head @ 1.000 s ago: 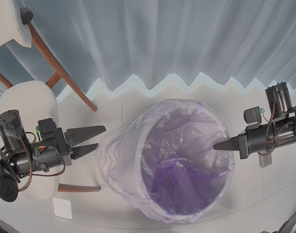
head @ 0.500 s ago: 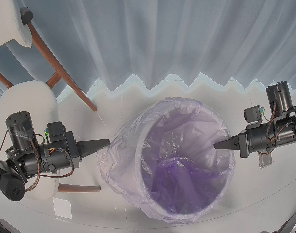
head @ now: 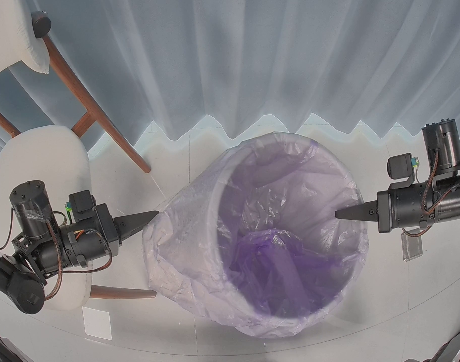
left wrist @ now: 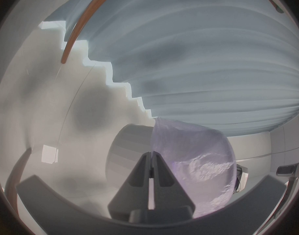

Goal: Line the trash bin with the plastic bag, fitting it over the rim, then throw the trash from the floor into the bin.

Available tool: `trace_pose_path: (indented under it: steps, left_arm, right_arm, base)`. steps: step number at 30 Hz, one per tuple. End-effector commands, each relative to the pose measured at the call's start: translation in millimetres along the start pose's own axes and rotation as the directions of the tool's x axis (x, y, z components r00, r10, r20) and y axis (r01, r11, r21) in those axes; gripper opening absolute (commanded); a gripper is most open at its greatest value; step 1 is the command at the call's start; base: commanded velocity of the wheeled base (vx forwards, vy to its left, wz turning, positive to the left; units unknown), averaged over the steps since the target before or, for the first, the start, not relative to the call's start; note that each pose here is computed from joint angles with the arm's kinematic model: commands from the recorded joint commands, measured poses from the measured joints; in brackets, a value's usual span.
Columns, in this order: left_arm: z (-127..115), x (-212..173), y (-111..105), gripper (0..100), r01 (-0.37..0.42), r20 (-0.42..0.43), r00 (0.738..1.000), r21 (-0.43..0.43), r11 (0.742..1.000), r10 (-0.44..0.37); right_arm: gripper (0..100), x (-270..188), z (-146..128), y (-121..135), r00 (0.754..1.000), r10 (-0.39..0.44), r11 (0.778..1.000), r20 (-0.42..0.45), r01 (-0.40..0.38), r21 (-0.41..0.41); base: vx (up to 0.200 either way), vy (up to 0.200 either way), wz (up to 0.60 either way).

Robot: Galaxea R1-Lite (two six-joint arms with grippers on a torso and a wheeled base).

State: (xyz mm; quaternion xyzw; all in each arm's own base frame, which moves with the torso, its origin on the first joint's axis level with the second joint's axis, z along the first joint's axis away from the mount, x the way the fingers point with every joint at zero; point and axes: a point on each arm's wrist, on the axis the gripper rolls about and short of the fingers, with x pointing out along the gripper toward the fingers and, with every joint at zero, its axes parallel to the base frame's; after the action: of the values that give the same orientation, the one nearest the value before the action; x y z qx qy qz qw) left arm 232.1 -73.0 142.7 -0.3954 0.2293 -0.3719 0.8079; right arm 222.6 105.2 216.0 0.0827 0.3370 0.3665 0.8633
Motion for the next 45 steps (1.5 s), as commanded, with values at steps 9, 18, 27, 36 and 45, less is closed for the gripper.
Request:
trace_pose_path:
  steps: [9,18,27,36,45]
  left_arm:
    - [-10,0,30,0,-0.043,0.016,0.999,-0.033,0.998,0.044]
    - [-7,-1,27,0,-0.018,0.037,0.999,-0.006,1.0,0.018]
    - [-7,-5,21,100,0.011,0.065,0.998,0.024,1.0,-0.012]
    - [-21,-40,-9,100,0.03,0.16,0.986,0.084,0.996,-0.043]
    - [-35,-72,-39,100,0.059,0.255,0.962,0.147,0.987,-0.096]
  right_arm:
    - [0,-14,0,7,0.999,0.011,1.0,0.041,-0.012,0.013]
    - [0,-14,0,8,0.999,0.025,1.0,0.037,-0.025,0.012]
    - [0,-14,-1,7,0.999,0.023,1.0,0.035,-0.024,0.017]
    - [0,-15,-1,8,0.999,0.022,0.995,0.039,-0.026,0.099]
    - [0,-11,-4,5,1.0,0.016,0.982,0.021,-0.019,0.186]
  base:
    - [0.0,0.0,0.0]
    - [0.0,0.0,0.0]
    - [0.0,0.0,0.0]
    - [0.0,0.0,0.0]
    - [0.0,0.0,0.0]
